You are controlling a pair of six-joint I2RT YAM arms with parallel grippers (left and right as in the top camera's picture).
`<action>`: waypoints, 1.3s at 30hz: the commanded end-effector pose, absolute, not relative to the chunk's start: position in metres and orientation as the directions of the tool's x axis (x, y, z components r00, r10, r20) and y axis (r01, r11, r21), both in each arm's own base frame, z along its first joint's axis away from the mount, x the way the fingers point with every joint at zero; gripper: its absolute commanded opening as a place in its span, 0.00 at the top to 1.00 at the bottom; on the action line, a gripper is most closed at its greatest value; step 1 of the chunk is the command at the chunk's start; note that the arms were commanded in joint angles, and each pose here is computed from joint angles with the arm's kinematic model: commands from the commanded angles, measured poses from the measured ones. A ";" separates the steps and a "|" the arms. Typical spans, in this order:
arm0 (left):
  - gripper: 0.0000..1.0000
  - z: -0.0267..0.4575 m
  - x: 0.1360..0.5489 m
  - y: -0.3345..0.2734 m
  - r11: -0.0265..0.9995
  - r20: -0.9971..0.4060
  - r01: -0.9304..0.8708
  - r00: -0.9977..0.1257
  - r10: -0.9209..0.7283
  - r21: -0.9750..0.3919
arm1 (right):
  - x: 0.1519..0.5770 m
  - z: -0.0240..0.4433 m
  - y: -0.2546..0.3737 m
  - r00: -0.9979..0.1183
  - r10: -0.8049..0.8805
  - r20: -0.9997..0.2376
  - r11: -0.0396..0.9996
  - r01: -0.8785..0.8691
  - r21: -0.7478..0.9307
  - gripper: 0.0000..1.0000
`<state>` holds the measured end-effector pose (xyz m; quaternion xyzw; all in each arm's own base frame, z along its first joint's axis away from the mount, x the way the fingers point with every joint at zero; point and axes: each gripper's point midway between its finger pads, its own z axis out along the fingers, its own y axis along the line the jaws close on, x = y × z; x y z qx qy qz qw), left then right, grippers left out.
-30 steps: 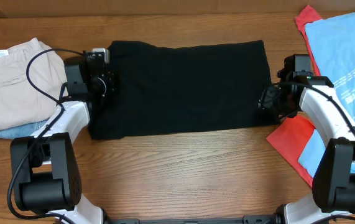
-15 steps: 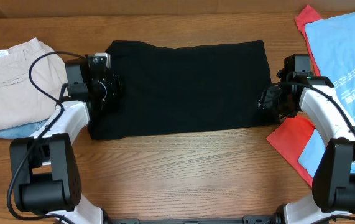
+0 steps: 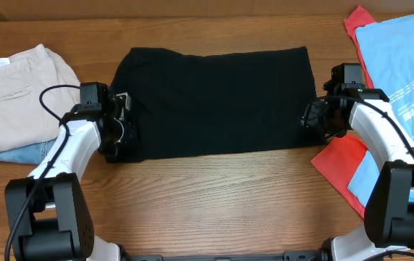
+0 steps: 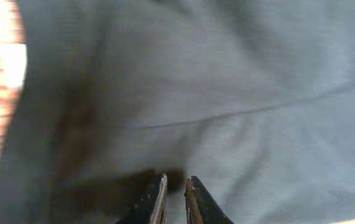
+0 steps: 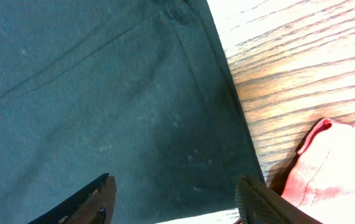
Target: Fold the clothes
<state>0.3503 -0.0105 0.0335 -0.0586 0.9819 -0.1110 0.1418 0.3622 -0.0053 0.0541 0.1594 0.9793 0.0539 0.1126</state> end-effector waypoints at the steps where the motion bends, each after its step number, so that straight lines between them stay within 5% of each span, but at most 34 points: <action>1: 0.85 0.029 0.345 0.019 0.978 -0.275 -0.190 -0.939 -0.205 -0.082 | 0.364 0.055 -0.010 -0.921 0.327 -0.212 0.943 0.304 0.134 0.34; 39: 0.78 -0.011 0.294 0.069 0.894 -0.125 -0.444 -0.892 -0.435 0.056 | 0.355 0.037 -0.010 -0.936 0.303 -0.178 0.952 0.286 0.112 0.35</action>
